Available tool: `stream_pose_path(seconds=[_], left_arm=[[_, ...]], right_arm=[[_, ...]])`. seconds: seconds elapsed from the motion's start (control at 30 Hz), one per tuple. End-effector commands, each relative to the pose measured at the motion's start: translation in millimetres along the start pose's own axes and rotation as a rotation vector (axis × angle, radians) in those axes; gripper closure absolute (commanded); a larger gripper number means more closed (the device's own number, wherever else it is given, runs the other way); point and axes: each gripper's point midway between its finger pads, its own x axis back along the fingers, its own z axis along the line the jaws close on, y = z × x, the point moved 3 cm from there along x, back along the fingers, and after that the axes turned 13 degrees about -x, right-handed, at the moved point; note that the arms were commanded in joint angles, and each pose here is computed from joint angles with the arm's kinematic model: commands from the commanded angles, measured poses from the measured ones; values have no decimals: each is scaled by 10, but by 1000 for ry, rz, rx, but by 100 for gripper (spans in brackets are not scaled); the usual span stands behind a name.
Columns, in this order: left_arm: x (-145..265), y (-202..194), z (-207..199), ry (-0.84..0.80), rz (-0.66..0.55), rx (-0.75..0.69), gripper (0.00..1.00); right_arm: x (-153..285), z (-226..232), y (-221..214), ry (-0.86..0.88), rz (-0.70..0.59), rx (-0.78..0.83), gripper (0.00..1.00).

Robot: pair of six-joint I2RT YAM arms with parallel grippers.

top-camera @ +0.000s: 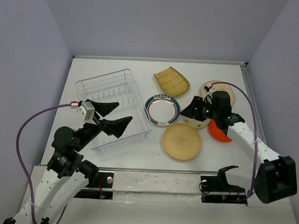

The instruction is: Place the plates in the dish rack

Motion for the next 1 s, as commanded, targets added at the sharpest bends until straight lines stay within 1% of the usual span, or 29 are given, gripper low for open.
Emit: stream_pose_path(seconds=[0.0, 0.13, 0.23, 0.27, 0.37, 0.47, 0.53, 0.63, 0.73, 0.87, 0.97], left_arm=[[-1, 205, -43, -33, -50, -46, 1], [0, 196, -32, -26, -45, -52, 1], [2, 194, -71, -54, -51, -56, 1], [4, 201, -68, -51, -54, -55, 1], [-1, 186, -45, -35, -49, -51, 1], [-5, 180, -35, -29, -48, -47, 1], [-6, 184, -29, -25, -50, -47, 1], [-12, 177, -22, -21, -47, -47, 1], [-9, 178, -23, -21, -47, -48, 1], [-9, 177, -22, -21, -47, -48, 1], [-12, 184, -24, -23, -48, -49, 1]], right_arm=[[-122, 160, 269, 25, -92, 97, 41], [-230, 126, 345, 11, -76, 175, 43], [-373, 98, 375, 8, -19, 216, 45], [-460, 55, 393, -4, -2, 214, 47], [-608, -24, 417, -17, 29, 237, 49], [-816, -78, 434, 2, 88, 263, 49], [-963, -127, 483, -1, 104, 272, 49], [-1102, -182, 541, -8, 109, 291, 49], [-1268, -348, 659, -60, 97, 286, 49], [-1294, -478, 780, -109, 65, 297, 49], [-1339, -575, 817, -129, 73, 306, 48]])
